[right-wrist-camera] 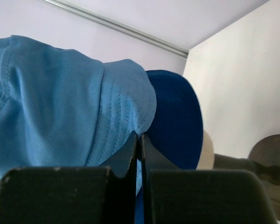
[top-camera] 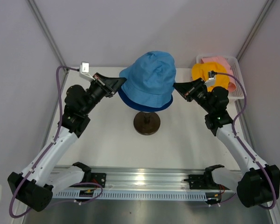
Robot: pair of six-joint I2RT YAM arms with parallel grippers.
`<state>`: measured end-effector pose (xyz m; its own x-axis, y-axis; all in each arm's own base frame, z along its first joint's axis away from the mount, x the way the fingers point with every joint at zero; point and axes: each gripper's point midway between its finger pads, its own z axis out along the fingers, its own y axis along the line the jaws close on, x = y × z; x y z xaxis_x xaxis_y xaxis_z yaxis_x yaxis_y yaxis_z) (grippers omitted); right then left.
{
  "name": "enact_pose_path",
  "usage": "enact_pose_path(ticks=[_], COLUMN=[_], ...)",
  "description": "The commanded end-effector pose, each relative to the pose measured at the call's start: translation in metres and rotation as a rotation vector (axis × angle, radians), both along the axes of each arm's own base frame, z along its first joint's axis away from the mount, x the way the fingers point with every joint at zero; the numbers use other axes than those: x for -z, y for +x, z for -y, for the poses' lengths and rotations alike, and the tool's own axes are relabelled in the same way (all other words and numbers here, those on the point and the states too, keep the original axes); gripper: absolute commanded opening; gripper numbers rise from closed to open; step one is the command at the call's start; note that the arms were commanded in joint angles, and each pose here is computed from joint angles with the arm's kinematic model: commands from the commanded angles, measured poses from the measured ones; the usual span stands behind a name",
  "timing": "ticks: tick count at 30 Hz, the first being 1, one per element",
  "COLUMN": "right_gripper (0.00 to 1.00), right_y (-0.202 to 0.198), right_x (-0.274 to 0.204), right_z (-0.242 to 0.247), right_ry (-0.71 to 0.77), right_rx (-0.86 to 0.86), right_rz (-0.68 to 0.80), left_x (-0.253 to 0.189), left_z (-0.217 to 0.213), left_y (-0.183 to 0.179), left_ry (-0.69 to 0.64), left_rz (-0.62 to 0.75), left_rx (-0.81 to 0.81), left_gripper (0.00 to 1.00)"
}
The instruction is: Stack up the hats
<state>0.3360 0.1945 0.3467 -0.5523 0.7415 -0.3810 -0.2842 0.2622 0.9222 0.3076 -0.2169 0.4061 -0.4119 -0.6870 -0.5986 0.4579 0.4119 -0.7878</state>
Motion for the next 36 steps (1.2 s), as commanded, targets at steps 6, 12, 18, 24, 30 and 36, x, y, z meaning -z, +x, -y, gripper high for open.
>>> enact_pose_path(ticks=[6,12,18,24,30,36], right_gripper=[0.0,0.0,0.0,0.0,0.0,0.12], right_y=[0.016,0.022,0.017,0.021,0.03,0.031], right_x=[0.048,0.073,0.077,0.067,0.067,0.072], right_z=[-0.002,-0.012,-0.007,-0.004,-0.008,-0.001], right_ry=[-0.183,-0.201,-0.251,-0.293,-0.302,-0.353], right_rx=[0.039,-0.015,-0.006,0.002,-0.029,-0.016], right_rz=[-0.034,-0.11,-0.111,-0.079,-0.093,-0.111], left_x=[0.065,0.101,0.1,0.106,0.098,0.065], left_z=[-0.028,-0.044,-0.053,-0.046,-0.035,-0.038], left_y=[0.004,0.007,-0.009,-0.018,-0.014,-0.01], left_ry=[0.172,0.205,0.212,0.198,0.181,0.203], left_rz=[-0.148,-0.275,-0.231,-0.219,-0.189,-0.125], left_rx=[-0.162,-0.247,-0.252,-0.199,-0.154,-0.173], left_gripper=[0.01,0.01,0.01,0.04,0.07,0.09])
